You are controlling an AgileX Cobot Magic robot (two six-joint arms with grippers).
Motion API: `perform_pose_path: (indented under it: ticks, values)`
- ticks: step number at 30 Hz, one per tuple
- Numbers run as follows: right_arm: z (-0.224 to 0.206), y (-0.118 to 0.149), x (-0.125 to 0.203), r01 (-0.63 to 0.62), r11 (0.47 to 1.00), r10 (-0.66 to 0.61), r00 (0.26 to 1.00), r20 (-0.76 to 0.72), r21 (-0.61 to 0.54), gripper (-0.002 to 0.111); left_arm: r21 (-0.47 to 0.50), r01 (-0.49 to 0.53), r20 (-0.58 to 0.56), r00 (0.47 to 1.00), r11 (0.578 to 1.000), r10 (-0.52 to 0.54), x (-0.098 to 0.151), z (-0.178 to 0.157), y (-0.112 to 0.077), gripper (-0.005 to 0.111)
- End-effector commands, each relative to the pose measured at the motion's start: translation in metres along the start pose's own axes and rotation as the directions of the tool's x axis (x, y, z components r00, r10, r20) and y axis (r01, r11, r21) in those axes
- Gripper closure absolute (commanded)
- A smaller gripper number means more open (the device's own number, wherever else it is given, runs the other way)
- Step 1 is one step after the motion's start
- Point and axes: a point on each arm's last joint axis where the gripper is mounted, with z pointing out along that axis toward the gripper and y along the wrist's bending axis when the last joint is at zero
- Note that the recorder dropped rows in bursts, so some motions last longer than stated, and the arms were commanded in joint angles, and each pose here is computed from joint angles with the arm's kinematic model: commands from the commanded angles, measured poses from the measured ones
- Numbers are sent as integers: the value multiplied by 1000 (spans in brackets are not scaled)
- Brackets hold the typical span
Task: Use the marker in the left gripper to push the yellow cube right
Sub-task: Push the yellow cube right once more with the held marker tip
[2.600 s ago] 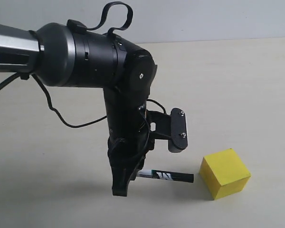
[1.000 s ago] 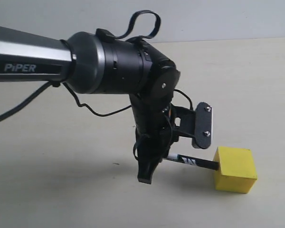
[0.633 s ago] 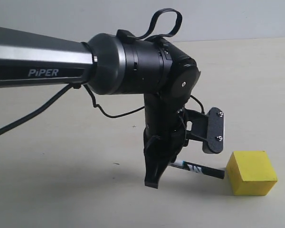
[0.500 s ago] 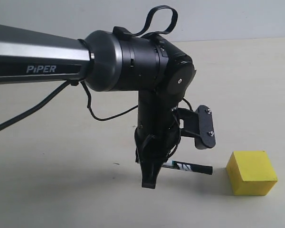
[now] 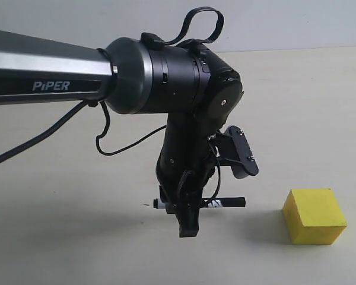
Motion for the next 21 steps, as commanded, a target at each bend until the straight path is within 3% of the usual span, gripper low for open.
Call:
perform_pose_path:
  ticks: [1,7,21]
  values:
    - [0,0,1,2,1000,-3,1000,7,5,108,-23,-33,8,999,999,33,-4,-9,-11,107]
    - [0,0,1,2,1000,-3,1000,7,5,108,-110,-134,111,983,985,146,-24,-9,-21,107]
    - [0,0,1,4,1000,-4,1000,5,5,108,-210,-119,283,943,970,177,-42,-14,-16,107]
